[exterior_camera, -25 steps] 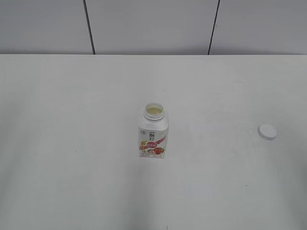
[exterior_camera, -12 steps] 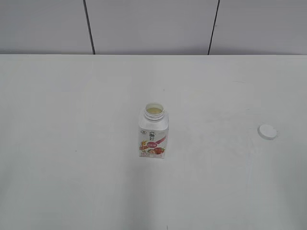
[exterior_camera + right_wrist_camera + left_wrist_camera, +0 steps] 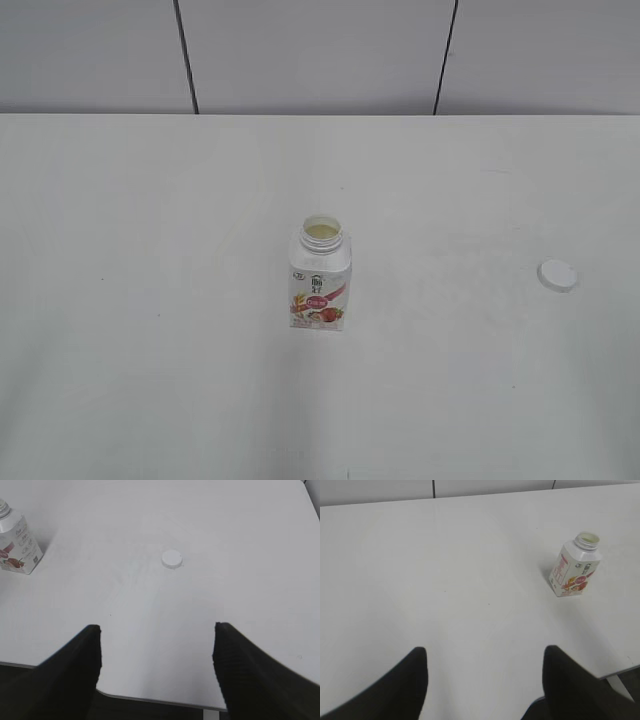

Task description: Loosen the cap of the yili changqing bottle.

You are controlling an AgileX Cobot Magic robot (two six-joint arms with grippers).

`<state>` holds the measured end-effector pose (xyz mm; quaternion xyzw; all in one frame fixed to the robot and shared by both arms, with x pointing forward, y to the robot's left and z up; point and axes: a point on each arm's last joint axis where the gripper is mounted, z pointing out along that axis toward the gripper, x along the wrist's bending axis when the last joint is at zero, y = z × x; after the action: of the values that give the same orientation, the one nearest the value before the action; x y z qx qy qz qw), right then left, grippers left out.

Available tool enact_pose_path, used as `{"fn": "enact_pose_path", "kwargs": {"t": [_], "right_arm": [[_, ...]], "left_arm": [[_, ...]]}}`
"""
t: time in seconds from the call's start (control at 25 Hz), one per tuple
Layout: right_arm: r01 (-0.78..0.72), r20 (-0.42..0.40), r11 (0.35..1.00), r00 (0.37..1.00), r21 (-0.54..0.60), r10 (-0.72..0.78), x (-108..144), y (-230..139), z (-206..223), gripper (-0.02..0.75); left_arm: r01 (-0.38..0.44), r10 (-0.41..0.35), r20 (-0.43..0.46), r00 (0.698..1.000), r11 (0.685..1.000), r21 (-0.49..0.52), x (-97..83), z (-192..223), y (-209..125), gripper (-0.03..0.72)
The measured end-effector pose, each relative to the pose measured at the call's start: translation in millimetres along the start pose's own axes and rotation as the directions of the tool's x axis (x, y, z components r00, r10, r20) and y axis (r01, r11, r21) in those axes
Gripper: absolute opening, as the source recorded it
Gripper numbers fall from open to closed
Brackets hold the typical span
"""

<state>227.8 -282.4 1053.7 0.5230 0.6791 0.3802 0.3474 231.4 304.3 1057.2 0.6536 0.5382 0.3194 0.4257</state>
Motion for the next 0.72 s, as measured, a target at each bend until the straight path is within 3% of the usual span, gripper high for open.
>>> {"fn": "enact_pose_path", "kwargs": {"t": [0.28, 0.56, 0.72], "right_arm": [[-0.002, 0.002, 1.0, 1.0, -0.004, 0.002, -0.2, 0.4, 0.0, 0.554], [0.008, 0.021, 1.0, 1.0, 0.001, -0.008, -1.9, -0.1, 0.0, 0.554], [0.007, 0.021, 1.0, 1.0, 0.001, -0.007, -1.9, -0.1, 0.0, 0.554]], "left_arm": [[0.003, -0.003, -0.006, 1.0, 1.0, 0.0, -0.1, 0.0, 0.0, 0.449], [0.087, -0.088, -0.159, 0.983, 0.996, -0.015, -2.5, -0.1, -0.2, 0.439], [0.107, -0.109, -0.192, 0.975, 0.994, -0.021, -3.3, 0.0, -0.2, 0.438]]}}
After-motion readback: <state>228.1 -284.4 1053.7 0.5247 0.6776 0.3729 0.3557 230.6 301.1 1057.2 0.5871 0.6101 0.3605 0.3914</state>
